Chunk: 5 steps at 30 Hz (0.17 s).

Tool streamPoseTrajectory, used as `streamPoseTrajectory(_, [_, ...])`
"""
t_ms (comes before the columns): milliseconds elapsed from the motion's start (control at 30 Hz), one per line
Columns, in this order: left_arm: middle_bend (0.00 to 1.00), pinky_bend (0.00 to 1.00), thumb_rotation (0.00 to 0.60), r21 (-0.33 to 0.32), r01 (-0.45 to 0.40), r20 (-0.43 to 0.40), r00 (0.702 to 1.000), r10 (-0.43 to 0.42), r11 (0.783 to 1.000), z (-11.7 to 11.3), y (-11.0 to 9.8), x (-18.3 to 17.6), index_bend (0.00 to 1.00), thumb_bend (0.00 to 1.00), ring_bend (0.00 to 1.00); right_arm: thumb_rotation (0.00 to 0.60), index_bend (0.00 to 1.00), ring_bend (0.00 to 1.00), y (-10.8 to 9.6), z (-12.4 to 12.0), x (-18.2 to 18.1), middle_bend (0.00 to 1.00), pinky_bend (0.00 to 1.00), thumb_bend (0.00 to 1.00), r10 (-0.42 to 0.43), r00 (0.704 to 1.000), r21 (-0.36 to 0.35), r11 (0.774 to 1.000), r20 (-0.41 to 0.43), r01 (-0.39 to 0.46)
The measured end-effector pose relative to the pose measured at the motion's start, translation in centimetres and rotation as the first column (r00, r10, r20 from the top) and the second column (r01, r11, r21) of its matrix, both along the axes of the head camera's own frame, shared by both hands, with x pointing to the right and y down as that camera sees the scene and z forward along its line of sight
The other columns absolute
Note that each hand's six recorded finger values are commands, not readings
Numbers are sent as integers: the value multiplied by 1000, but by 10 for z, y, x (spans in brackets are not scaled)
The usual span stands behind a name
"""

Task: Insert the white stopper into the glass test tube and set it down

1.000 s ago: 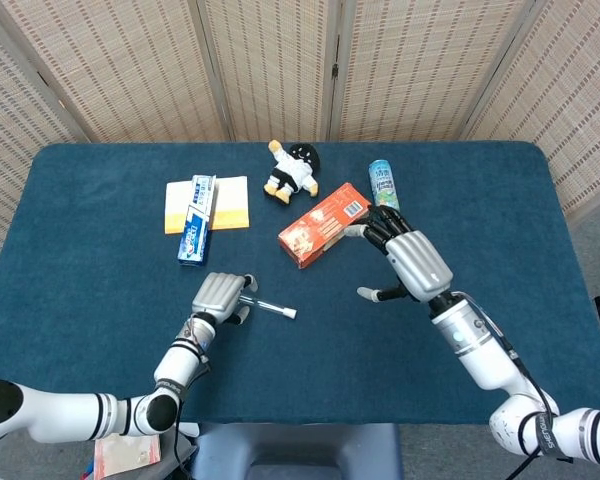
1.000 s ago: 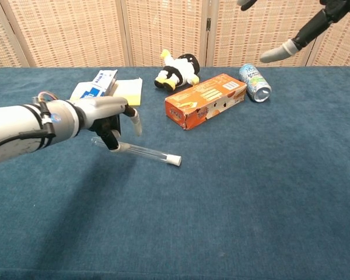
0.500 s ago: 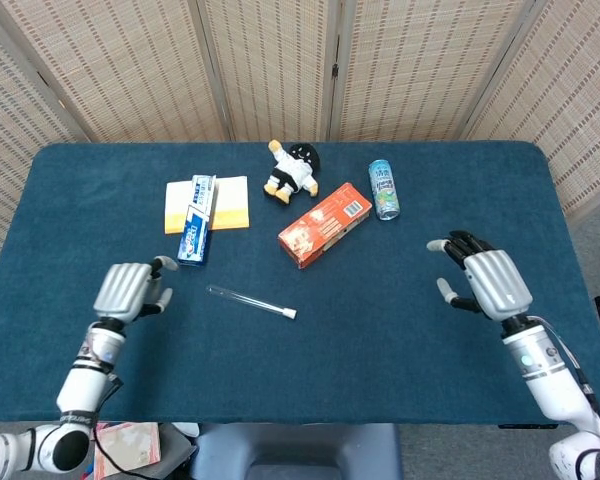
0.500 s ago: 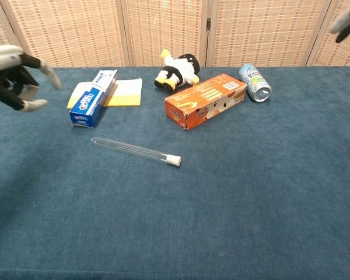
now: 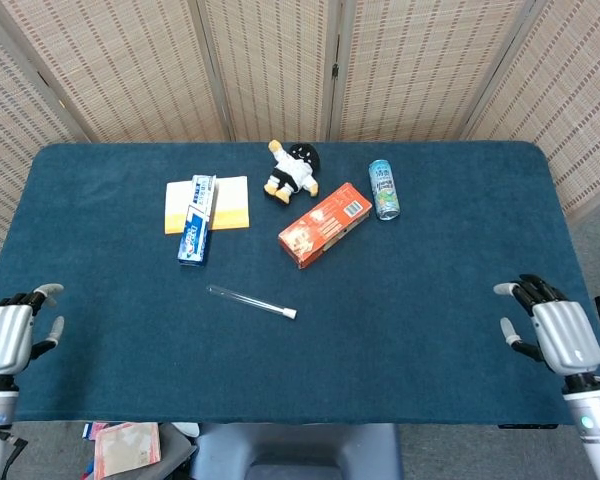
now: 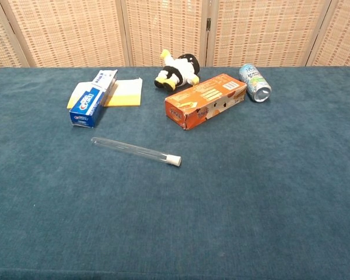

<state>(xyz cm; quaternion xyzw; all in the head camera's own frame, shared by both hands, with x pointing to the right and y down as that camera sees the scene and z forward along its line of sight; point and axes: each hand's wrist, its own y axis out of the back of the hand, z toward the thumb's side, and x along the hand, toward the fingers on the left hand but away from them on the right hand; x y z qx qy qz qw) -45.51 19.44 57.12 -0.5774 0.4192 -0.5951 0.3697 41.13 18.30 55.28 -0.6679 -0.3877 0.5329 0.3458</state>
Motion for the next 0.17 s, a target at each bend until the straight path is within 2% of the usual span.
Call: streamPoseTrajectory(167, [455,445,600,12,-17,-11,1000,17,1000,-9,15,4,294,380,433,600,295,170,18,-7,10,315,308,387,35,999,10,999,-7,-35])
